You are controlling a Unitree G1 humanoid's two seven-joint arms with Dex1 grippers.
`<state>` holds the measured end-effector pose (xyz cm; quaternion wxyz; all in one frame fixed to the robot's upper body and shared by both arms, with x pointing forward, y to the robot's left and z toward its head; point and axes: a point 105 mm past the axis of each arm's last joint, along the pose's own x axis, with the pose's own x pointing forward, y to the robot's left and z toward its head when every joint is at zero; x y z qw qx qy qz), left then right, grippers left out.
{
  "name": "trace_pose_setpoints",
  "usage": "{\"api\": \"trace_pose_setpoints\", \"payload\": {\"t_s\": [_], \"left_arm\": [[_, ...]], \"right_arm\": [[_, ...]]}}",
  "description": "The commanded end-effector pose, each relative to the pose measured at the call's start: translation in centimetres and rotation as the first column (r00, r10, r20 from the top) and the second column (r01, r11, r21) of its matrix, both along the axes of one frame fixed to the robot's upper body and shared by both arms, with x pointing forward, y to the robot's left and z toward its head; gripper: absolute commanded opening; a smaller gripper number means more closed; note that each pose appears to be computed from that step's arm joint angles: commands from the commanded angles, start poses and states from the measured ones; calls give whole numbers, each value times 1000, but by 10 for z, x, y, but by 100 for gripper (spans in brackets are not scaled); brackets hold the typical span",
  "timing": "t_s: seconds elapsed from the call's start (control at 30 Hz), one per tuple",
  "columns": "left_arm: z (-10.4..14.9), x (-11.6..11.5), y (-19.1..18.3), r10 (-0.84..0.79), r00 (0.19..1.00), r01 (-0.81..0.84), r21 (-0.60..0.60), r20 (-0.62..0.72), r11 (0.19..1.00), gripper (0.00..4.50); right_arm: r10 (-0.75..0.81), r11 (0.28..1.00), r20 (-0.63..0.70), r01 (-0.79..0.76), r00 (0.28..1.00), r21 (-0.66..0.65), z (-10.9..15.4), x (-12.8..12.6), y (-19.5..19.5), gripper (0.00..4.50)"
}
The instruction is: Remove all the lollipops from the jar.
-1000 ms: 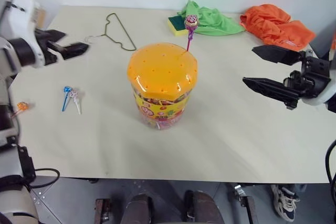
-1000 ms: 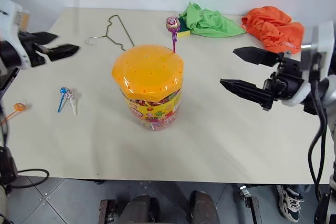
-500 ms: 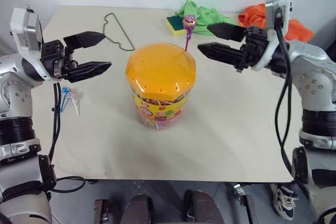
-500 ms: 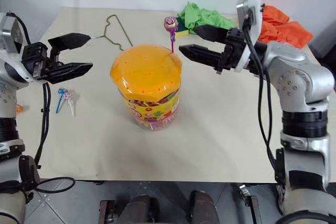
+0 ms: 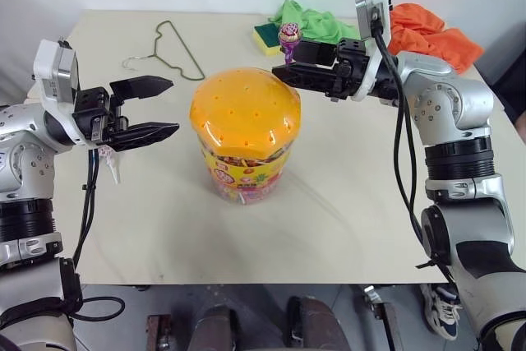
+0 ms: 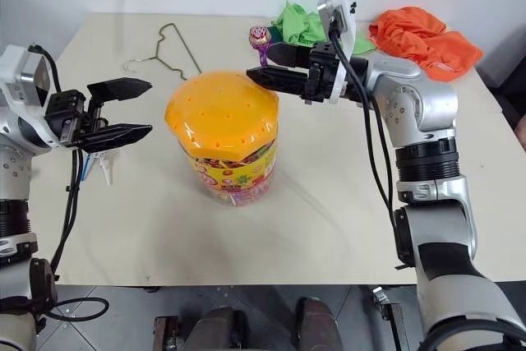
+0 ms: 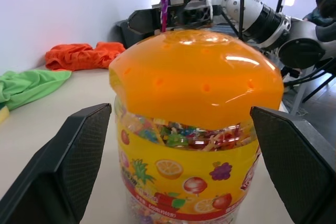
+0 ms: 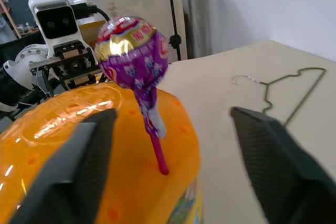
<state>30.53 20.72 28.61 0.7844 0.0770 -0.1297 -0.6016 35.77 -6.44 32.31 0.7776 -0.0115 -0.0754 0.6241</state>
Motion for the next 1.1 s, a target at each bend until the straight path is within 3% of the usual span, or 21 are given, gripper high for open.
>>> {"api": "trace_pose_setpoints", "payload": {"t_s": [0.03,0.23,0.5,0.63,0.8,0.87,1.1], "left_arm": [[11,-8,1,-4,999,5,-12,54,1000,450],[13,-6,1,-7,998,8,-18,56,1000,450],[15,-2,1,-31,998,31,-16,52,999,450],[17,0,1,-44,998,45,-10,43,999,450],[19,2,7,-42,998,42,2,40,999,450],[21,1,11,-38,998,38,2,42,999,450],[23,-5,22,-24,999,23,22,26,999,450]], "right_arm": [[35,999,78,-37,996,31,22,-10,0,218],[25,998,125,-32,992,47,36,-15,-2,5],[-111,989,255,83,960,119,84,-23,-23,2],[-336,941,207,335,919,42,88,-11,-61,2],[-618,773,72,622,783,-125,52,1,-130,2],[-717,662,31,694,696,-282,11,-4,-168,2],[-902,380,-73,700,426,-605,-95,-34,-247,2]]}}
